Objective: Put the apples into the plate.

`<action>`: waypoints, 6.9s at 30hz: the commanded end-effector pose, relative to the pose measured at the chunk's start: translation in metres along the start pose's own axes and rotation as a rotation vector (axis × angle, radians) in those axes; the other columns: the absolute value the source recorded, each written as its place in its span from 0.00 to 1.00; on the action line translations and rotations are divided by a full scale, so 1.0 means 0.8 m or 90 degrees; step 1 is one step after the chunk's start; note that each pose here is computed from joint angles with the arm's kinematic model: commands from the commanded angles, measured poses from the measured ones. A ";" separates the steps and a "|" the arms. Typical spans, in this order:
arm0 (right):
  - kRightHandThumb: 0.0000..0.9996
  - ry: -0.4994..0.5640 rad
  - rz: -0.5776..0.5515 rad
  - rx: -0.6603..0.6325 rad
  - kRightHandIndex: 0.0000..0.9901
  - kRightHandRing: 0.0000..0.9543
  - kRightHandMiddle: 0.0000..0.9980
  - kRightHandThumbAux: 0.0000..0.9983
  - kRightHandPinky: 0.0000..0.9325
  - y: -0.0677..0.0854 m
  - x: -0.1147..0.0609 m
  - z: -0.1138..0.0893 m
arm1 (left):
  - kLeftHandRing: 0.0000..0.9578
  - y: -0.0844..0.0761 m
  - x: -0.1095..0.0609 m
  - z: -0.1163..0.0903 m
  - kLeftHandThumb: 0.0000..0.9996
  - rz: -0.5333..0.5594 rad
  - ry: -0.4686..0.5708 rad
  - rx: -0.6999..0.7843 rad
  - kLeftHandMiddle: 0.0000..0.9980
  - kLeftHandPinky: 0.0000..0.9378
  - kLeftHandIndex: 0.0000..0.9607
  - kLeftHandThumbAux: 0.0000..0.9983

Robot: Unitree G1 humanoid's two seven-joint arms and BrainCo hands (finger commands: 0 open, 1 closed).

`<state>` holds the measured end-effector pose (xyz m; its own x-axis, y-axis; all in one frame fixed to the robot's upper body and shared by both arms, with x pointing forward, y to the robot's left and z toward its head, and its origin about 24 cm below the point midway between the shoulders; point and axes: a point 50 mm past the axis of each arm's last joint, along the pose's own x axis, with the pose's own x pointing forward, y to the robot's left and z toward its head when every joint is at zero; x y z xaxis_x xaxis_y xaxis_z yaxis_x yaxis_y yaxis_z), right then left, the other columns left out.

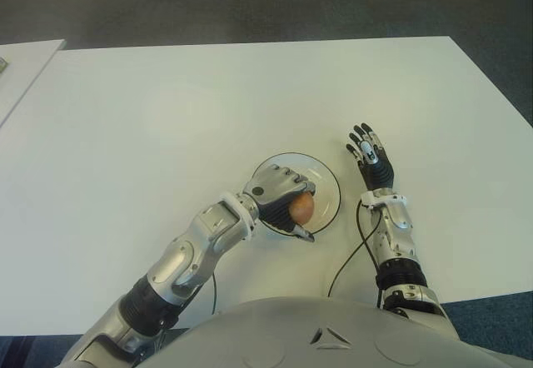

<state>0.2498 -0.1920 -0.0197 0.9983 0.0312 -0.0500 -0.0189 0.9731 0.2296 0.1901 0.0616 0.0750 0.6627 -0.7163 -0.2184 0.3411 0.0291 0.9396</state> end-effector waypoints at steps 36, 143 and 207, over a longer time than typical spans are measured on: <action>0.05 0.084 -0.024 0.025 0.01 0.02 0.06 0.51 0.00 0.002 -0.020 -0.035 | 0.01 -0.008 0.011 -0.020 0.15 0.110 0.065 0.083 0.01 0.02 0.03 0.41; 0.05 0.058 0.001 0.044 0.02 0.00 0.04 0.48 0.01 0.018 -0.031 -0.031 | 0.04 0.003 -0.018 -0.087 0.11 0.420 0.238 -0.468 0.04 0.10 0.04 0.32; 0.11 0.074 0.004 -0.012 0.03 0.00 0.04 0.61 0.00 -0.007 -0.060 -0.024 | 0.09 -0.170 -0.032 -0.075 0.07 0.469 0.443 -0.864 0.08 0.09 0.06 0.63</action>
<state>0.2186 -0.1891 -0.0185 0.9949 0.0831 -0.0575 -0.0693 0.9753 0.2098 0.1899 0.1267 -0.0330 0.9908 0.1032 -0.0871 -0.1008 0.9944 0.0318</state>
